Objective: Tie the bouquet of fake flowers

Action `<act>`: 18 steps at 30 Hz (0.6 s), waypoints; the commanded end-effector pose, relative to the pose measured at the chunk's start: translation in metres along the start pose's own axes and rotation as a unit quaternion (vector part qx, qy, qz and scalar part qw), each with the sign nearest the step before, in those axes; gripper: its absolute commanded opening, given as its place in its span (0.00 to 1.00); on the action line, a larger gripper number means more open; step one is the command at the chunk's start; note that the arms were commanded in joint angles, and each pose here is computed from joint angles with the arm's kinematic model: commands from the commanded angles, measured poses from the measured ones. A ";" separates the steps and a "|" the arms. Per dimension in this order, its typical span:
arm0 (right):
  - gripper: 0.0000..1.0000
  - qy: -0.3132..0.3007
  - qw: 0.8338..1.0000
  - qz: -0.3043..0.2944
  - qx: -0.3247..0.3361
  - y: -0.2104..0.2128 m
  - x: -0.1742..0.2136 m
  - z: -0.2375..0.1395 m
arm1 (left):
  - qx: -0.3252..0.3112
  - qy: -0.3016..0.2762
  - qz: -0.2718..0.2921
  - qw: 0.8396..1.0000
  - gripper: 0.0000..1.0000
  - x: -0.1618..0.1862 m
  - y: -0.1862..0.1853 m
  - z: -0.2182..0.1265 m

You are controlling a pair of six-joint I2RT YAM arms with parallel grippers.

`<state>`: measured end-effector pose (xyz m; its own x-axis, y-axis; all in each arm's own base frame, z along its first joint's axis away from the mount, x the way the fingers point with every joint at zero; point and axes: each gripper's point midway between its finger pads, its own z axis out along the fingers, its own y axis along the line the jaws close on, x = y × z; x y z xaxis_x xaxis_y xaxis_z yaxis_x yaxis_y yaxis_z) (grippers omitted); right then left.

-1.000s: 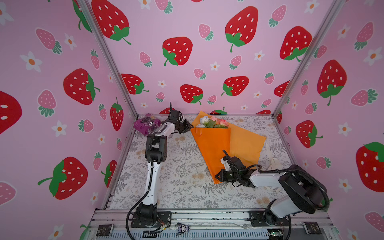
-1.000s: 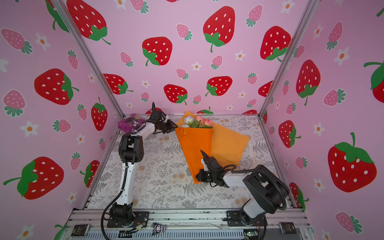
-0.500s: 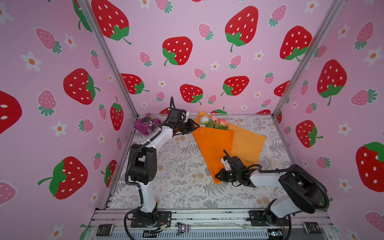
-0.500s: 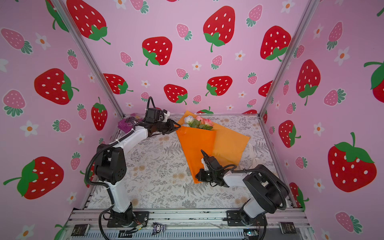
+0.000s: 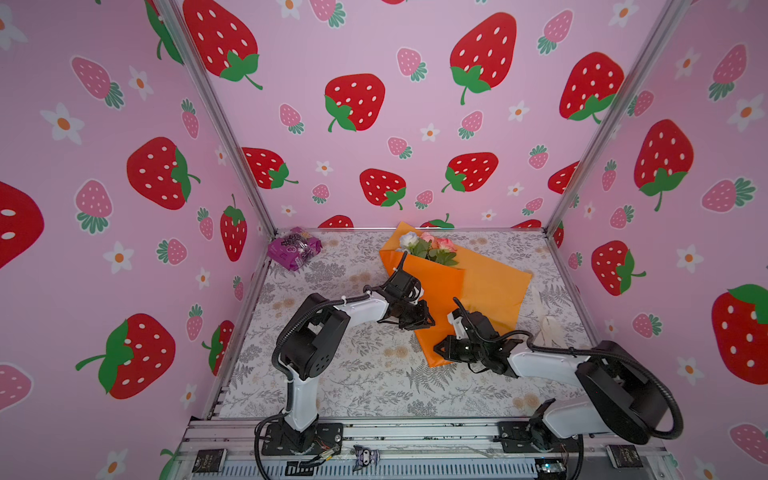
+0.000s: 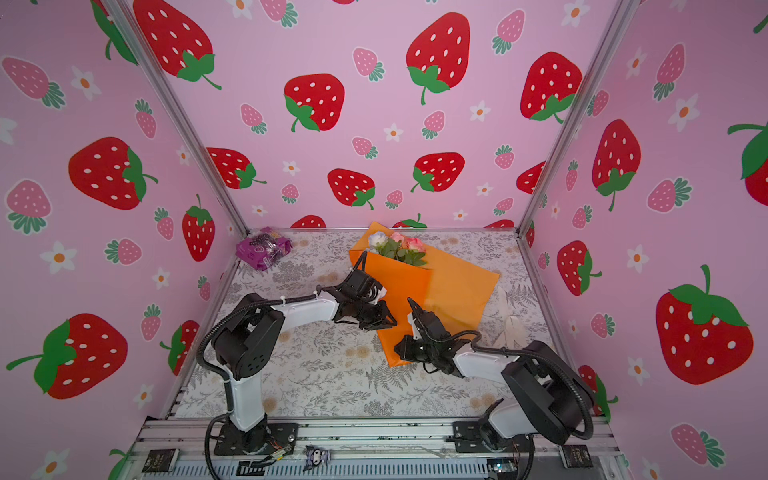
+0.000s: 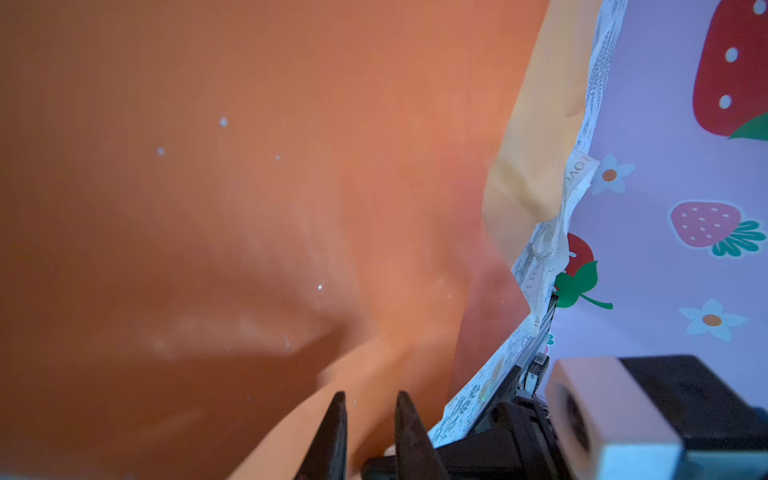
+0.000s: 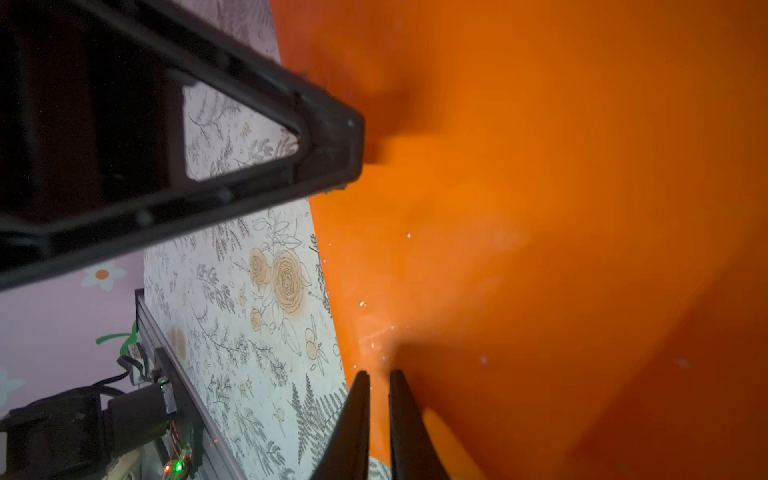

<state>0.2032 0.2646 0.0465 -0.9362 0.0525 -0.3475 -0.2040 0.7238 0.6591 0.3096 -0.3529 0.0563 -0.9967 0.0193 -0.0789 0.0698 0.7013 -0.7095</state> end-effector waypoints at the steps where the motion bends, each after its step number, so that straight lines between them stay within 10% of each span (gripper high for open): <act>1: 0.19 -0.047 0.995 0.047 0.071 -0.041 -0.010 -0.027 | 0.005 -0.004 0.008 1.000 0.22 0.003 -0.009 0.004; 18: 0.27 -0.135 0.968 0.151 0.147 -0.158 -0.064 -0.119 | 0.032 0.109 0.094 0.989 0.17 0.061 -0.051 0.056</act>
<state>0.2575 0.0589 0.0359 -0.7927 0.4977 -0.3520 0.2707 0.8048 0.5283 0.2506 -0.4204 0.0456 -0.9597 0.2696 -0.0794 0.2403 0.6405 -0.7294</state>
